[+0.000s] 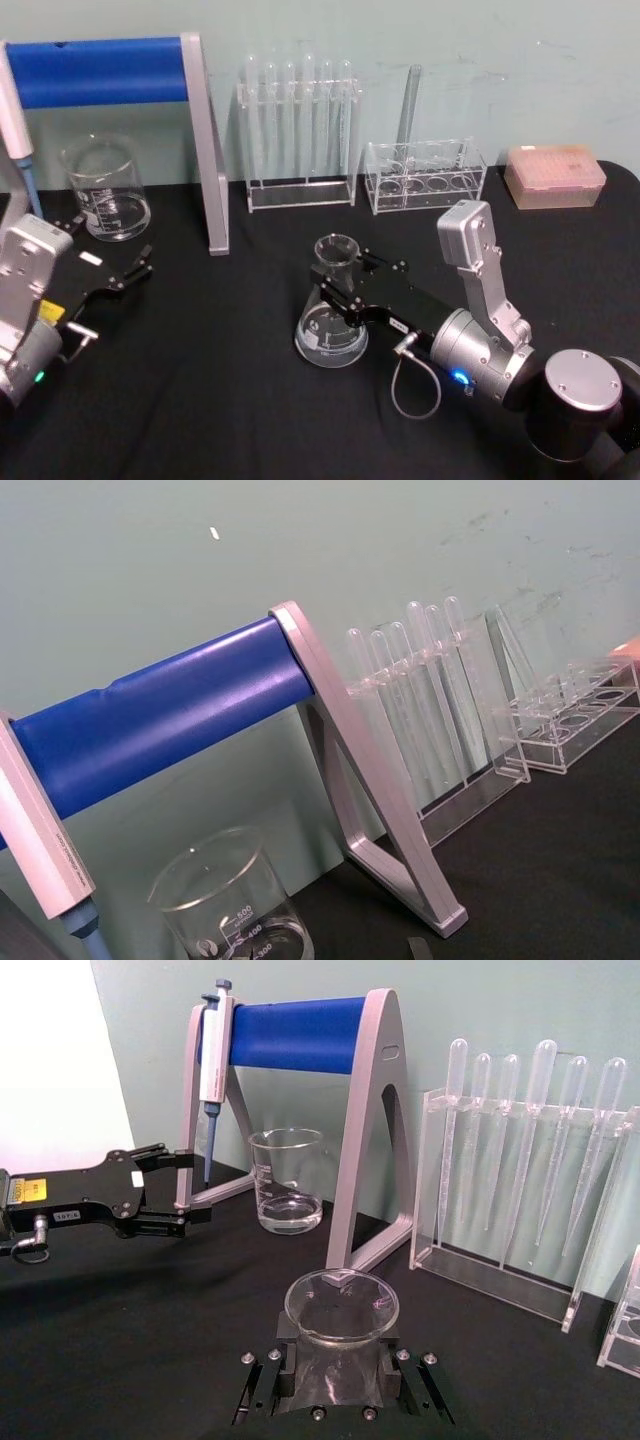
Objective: Grasp the erlenmeyer flask with one hand, shake it three times, then place it back.
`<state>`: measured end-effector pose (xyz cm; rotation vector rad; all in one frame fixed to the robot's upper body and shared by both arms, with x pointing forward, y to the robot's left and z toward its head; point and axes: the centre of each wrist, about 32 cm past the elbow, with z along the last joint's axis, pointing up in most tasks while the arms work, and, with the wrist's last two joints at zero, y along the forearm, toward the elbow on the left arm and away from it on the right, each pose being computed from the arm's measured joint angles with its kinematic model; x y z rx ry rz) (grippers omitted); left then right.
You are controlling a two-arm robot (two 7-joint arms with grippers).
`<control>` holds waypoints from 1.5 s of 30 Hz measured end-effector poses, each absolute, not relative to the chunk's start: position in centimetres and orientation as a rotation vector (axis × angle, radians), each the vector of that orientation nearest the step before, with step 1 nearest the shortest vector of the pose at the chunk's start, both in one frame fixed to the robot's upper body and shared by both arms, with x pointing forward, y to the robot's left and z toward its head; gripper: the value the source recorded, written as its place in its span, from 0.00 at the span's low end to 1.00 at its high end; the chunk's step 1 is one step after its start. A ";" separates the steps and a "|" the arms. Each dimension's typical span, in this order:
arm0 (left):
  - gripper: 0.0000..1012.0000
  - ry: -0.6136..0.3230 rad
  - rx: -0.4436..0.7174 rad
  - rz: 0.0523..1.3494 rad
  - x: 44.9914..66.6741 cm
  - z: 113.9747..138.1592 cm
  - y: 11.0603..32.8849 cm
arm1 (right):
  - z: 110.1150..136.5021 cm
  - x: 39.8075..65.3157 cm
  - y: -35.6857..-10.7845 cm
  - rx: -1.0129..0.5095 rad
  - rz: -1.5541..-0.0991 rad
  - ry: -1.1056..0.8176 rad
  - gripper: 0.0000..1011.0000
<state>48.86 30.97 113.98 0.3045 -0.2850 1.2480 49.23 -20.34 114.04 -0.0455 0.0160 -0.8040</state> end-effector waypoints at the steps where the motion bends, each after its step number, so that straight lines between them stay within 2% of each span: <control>1: 0.99 -0.285 0.304 1.248 48.9 114.0 31.0 | 114.0 49.2 -20.3 -0.046 -0.804 0.016 0.44; 11: 0.99 -0.285 0.304 1.248 48.9 114.0 31.0 | 114.0 49.2 -20.4 -0.048 -0.805 0.017 0.46; 15: 0.99 -0.285 0.305 1.248 48.9 114.0 31.0 | 114.0 49.2 -20.4 -0.051 -0.806 0.019 0.57; 22: 0.99 -0.285 0.304 1.248 48.9 114.0 31.0 | 114.0 49.2 -20.4 -0.050 -0.806 0.018 0.83; 29: 0.99 -0.285 0.304 1.248 48.9 114.0 31.0 | 114.0 49.2 -20.4 -0.050 -0.806 0.018 0.99; 39: 0.99 -0.285 0.304 1.248 48.9 114.0 31.0 | 114.0 49.2 -20.4 -0.049 -0.806 0.017 0.99; 45: 0.99 -0.285 0.304 1.248 48.9 114.0 31.0 | 114.4 49.0 -21.2 -0.059 -0.756 0.003 0.99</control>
